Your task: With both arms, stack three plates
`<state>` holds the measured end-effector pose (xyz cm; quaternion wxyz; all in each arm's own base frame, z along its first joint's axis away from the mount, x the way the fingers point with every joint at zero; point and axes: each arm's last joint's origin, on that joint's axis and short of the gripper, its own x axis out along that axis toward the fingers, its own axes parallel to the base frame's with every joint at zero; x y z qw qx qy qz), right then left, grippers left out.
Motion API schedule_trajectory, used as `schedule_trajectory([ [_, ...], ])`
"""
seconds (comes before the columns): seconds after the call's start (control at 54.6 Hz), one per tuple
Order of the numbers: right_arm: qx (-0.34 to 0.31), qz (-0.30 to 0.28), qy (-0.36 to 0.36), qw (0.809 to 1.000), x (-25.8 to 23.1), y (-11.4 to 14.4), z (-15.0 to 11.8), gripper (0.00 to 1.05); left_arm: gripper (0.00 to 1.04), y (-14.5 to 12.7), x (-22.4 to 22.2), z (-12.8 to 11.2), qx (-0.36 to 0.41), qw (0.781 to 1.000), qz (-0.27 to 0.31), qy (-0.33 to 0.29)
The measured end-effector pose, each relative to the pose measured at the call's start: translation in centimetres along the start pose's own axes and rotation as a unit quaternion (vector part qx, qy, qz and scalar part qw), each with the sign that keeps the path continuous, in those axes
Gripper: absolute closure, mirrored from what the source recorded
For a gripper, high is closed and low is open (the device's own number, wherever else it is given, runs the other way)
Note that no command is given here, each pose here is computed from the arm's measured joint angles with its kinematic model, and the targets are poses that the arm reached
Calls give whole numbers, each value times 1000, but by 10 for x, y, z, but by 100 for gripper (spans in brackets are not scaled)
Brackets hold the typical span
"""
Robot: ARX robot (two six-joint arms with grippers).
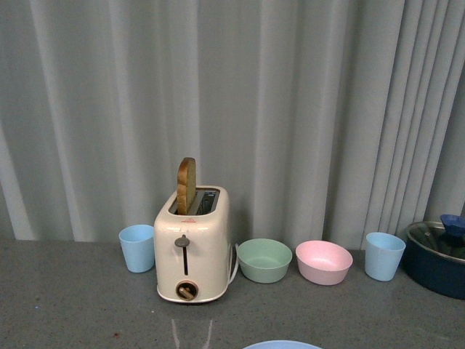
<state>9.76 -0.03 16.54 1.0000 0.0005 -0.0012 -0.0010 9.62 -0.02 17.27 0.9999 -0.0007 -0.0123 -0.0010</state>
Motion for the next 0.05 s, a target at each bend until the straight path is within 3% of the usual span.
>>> schedule_trajectory([
  [0.055,0,0,0,1000,0,0,0,7,7,0,0,0,0,1000,0,0],
])
